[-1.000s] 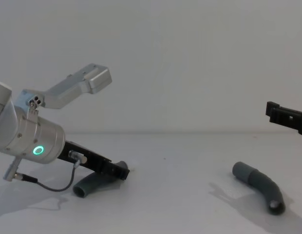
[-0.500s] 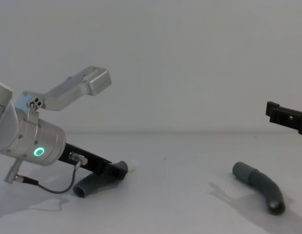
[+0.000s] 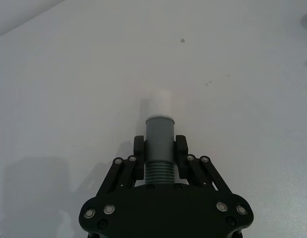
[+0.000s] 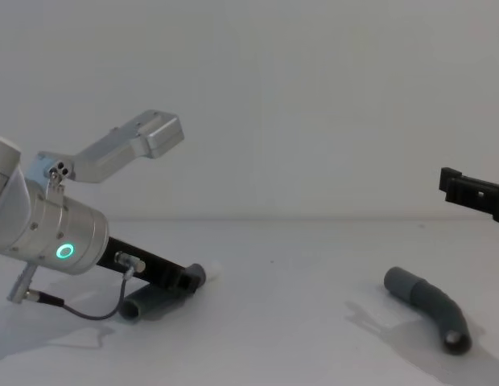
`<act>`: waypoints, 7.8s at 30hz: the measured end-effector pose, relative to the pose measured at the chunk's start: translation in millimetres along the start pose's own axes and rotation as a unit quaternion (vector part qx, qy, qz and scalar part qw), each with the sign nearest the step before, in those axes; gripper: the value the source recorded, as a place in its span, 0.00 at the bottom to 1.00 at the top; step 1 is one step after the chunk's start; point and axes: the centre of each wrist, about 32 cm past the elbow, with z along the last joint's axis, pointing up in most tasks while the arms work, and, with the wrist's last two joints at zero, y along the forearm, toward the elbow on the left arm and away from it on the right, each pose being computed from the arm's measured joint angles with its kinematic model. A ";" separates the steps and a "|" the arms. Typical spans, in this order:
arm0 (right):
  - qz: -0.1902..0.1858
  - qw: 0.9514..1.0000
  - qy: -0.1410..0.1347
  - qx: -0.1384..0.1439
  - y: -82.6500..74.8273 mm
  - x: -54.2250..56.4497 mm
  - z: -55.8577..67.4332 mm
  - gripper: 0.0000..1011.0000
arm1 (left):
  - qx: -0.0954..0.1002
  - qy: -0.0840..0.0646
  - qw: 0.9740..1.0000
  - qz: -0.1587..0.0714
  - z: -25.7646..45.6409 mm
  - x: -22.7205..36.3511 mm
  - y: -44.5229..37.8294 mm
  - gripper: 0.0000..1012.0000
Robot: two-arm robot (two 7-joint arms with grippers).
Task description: Use both hands to pick up one end of the pipe from the table, align the ends, and insert them.
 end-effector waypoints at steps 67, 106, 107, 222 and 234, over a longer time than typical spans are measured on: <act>0.113 0.961 0.037 -0.250 74.1 36.6 6.9 0.99 | 0.000 0.001 1.000 -0.001 0.0 -0.1 -0.2 0.35; 0.113 0.955 0.028 -0.271 80.0 42.2 2.9 0.78 | 0.000 0.001 1.000 -0.001 0.0 -0.1 -0.2 0.35; 0.113 0.955 0.028 -0.272 80.1 42.3 2.9 0.76 | 0.000 0.001 1.000 -0.001 0.0 -0.1 -0.2 0.35; 0.418 0.894 -0.024 -0.159 80.8 95.2 42.7 0.25 | -0.102 -0.274 0.929 -0.225 30.1 56.9 25.9 0.35; 0.430 0.887 -0.025 -0.167 88.2 90.5 42.6 0.25 | -0.103 -0.279 0.925 -0.236 30.8 57.7 23.9 0.35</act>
